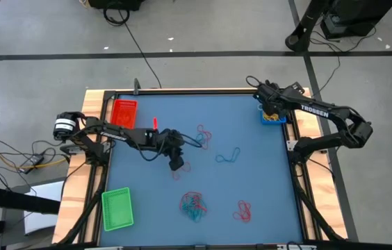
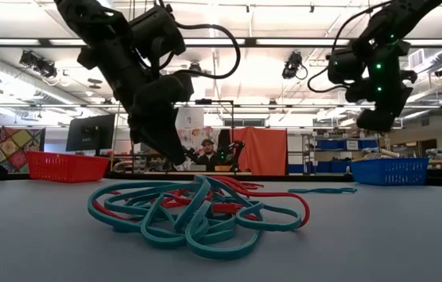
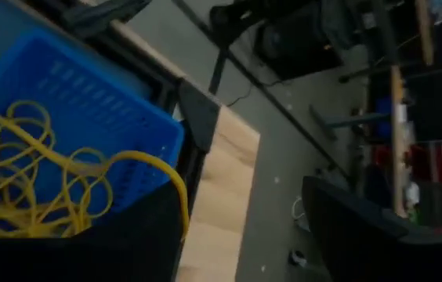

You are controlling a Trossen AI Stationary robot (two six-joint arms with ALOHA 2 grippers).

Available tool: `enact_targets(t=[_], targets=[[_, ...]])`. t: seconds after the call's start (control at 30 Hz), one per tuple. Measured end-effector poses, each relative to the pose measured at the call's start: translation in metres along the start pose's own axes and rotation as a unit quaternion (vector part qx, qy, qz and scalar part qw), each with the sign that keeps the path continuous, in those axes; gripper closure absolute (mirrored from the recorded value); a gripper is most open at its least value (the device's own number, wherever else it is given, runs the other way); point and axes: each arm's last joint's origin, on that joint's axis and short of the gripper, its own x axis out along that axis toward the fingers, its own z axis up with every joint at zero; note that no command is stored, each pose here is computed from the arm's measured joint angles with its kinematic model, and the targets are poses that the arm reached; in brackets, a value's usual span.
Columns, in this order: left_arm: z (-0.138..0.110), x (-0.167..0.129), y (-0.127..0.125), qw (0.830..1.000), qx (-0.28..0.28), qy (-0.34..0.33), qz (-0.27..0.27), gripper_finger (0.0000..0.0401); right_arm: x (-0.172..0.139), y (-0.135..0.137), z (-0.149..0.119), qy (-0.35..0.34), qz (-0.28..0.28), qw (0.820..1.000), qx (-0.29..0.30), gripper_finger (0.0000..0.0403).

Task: Sort rubber bands into baskets
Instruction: Put the yellow rubber band into the blue basket

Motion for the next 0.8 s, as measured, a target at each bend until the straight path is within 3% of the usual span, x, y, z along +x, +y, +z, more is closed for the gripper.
enact_targets(t=[0.17,0.37,0.5,0.67,0.8], targets=[[0.001,0.0,0.0,1.0,0.0,-0.005,-0.002,0.0316,-0.002,0.003,-0.002,0.01,0.034,0.999,-0.02,0.0146],[0.004,0.0,0.001,1.0,0.007,-0.01,-0.002,0.0316,-0.002,-0.009,0.002,-0.021,-0.115,0.993,0.007,0.0164],[0.005,0.0,0.002,1.0,0.008,-0.013,-0.001,0.0316,-0.007,-0.013,0.009,-0.022,-0.074,0.997,0.021,0.0179],[0.006,0.0,0.002,1.0,0.007,-0.018,-0.002,0.0316,-0.008,-0.014,0.011,-0.016,-0.047,0.999,-0.003,0.0189],[0.006,0.0,0.002,1.0,0.007,-0.02,-0.003,0.0316,-0.009,-0.01,0.006,0.006,0.01,0.999,-0.031,0.0189]])
